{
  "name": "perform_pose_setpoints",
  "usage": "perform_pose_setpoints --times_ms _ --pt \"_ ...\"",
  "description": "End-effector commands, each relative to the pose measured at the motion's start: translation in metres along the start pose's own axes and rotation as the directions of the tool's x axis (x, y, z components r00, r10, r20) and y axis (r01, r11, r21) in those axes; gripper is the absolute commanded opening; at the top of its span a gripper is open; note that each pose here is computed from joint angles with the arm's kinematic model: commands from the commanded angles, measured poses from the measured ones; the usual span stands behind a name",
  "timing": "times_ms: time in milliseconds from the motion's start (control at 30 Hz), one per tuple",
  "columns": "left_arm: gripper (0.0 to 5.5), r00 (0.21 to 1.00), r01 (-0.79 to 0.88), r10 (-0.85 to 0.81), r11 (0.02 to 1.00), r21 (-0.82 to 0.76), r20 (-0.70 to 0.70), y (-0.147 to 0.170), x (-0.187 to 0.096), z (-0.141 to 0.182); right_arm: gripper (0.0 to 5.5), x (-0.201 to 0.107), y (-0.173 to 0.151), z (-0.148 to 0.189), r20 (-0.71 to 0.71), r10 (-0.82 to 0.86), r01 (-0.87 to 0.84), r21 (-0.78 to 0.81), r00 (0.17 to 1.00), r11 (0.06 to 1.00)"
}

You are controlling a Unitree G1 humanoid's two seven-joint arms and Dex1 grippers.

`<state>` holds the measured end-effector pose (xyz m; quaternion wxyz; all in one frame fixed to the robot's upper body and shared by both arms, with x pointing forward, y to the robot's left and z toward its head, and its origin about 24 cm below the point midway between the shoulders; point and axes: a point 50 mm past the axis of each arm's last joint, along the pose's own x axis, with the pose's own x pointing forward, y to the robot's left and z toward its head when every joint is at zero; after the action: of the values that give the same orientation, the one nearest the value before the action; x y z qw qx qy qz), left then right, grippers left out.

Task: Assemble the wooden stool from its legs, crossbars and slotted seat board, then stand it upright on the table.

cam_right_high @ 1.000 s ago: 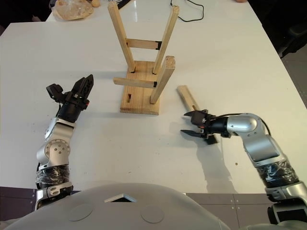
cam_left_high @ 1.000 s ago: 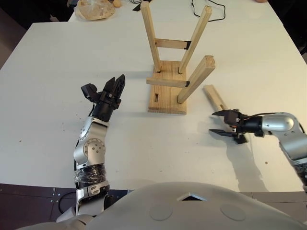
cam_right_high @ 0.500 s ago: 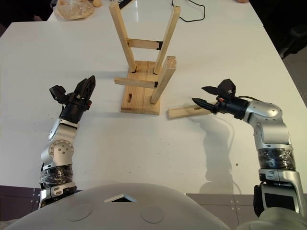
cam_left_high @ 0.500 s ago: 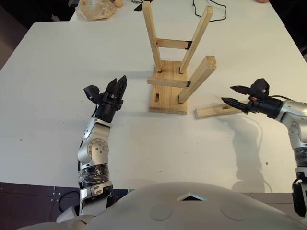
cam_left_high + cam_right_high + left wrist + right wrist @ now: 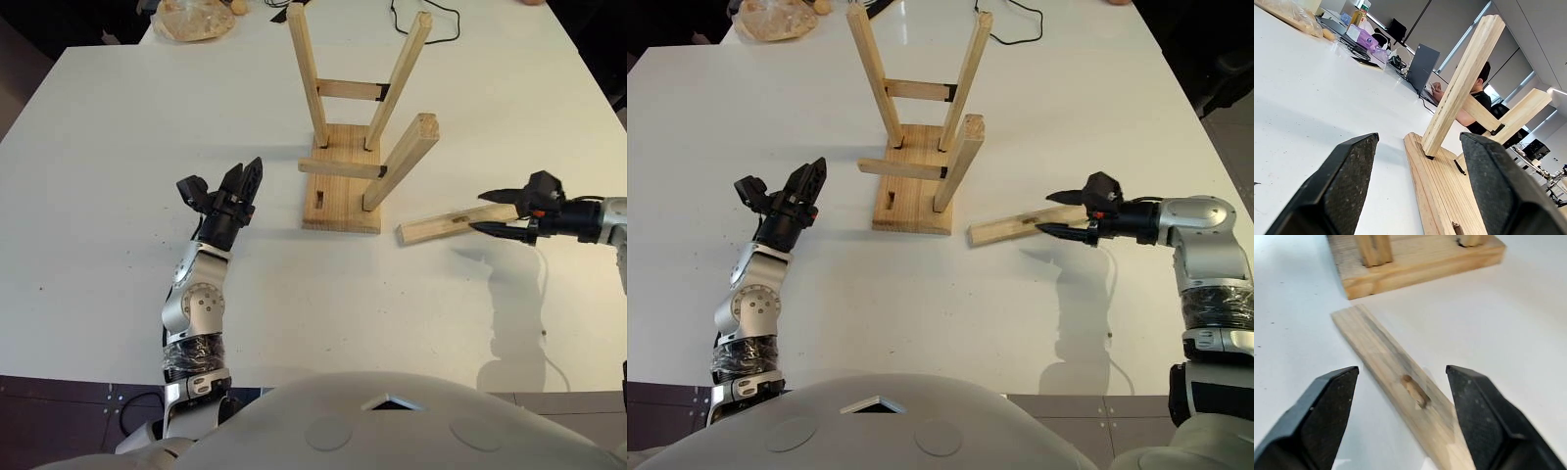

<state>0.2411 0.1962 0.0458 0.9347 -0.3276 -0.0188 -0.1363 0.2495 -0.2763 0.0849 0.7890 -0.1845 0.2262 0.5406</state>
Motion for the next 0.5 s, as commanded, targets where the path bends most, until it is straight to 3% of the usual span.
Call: perform_pose_setpoints --times_ms 33,200,333,500 --pt "3.08 1.000 0.006 -0.006 1.000 0.008 -0.015 0.000 0.004 -0.002 3.30 0.029 0.004 0.011 -0.003 0.041 -0.041 -0.105 0.999 0.994" --pt "3.08 1.000 0.002 -0.002 1.000 0.007 -0.021 0.003 0.005 -0.003 3.30 0.056 0.004 0.013 -0.053 0.095 -0.103 -0.197 0.994 0.975" --pt "3.08 1.000 0.004 -0.004 1.000 0.007 -0.025 0.004 0.007 -0.004 3.30 0.066 -0.008 0.013 -0.075 0.038 -0.054 -0.229 0.996 0.972" --pt "3.08 1.000 0.000 0.000 1.000 -0.005 -0.019 0.005 0.006 -0.005 3.30 0.060 -0.022 0.018 0.021 -0.031 0.034 -0.135 0.999 0.990"
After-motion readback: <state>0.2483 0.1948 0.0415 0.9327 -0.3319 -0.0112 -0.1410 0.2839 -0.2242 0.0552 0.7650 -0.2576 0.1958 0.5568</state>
